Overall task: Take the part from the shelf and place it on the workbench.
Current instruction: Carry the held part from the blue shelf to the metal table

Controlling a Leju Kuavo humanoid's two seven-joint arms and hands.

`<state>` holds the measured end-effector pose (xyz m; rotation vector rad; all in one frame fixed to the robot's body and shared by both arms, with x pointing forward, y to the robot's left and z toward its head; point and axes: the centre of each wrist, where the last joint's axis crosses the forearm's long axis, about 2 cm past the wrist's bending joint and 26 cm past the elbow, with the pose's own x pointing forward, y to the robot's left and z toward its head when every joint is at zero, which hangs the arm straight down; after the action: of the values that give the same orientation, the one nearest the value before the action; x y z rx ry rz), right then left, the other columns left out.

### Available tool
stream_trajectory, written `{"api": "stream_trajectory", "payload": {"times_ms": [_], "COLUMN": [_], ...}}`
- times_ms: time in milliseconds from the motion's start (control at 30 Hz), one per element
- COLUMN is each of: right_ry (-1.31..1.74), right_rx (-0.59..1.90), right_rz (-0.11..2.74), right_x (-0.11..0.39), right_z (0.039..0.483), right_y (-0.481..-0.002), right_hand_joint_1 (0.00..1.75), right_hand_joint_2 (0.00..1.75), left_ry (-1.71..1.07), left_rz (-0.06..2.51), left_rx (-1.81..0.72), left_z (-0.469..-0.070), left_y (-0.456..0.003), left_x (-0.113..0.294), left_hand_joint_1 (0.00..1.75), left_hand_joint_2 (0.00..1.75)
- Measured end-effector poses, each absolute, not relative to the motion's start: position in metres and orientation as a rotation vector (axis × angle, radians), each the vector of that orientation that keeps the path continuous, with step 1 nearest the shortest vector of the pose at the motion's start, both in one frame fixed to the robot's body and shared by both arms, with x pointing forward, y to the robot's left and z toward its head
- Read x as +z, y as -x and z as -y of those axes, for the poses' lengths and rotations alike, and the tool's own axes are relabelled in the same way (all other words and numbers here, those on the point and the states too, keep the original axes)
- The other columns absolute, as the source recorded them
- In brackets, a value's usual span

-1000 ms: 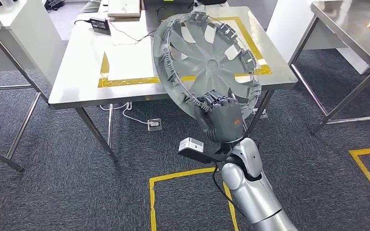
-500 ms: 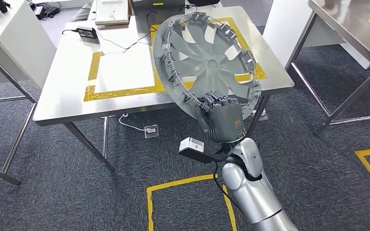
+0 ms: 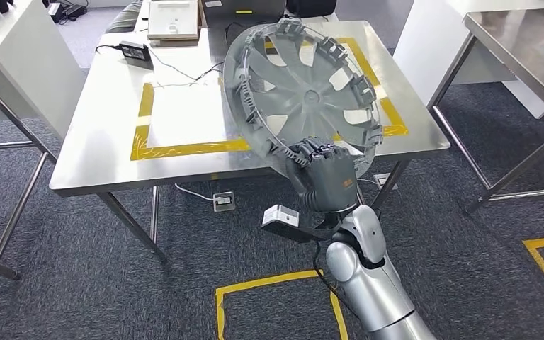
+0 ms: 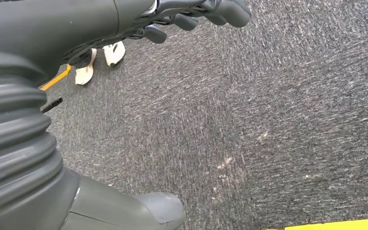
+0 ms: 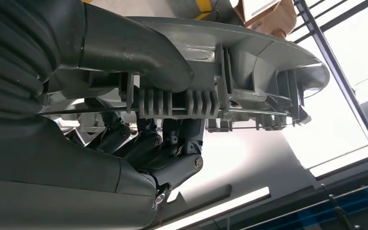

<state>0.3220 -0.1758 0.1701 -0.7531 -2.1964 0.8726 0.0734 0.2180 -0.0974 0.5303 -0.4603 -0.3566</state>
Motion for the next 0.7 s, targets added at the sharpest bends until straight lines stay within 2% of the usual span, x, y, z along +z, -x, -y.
{"api": "stream_trajectory", "payload": {"times_ms": [700], "right_ry": [0.76], "right_rx": [0.873], "right_rz": [2.184], "right_x": [0.1678], "right_z": [0.177], "right_y": [-0.3201], "right_hand_joint_1": [1.75], "right_hand_joint_2": [1.75], "left_ry": [-0.522], "left_rz": [0.473], "left_rx": [-0.363], "left_z": [-0.2181], "left_y": [-0.0762], "left_x": [-0.097], "left_hand_joint_1": [0.0], "left_hand_joint_2": [1.75]}}
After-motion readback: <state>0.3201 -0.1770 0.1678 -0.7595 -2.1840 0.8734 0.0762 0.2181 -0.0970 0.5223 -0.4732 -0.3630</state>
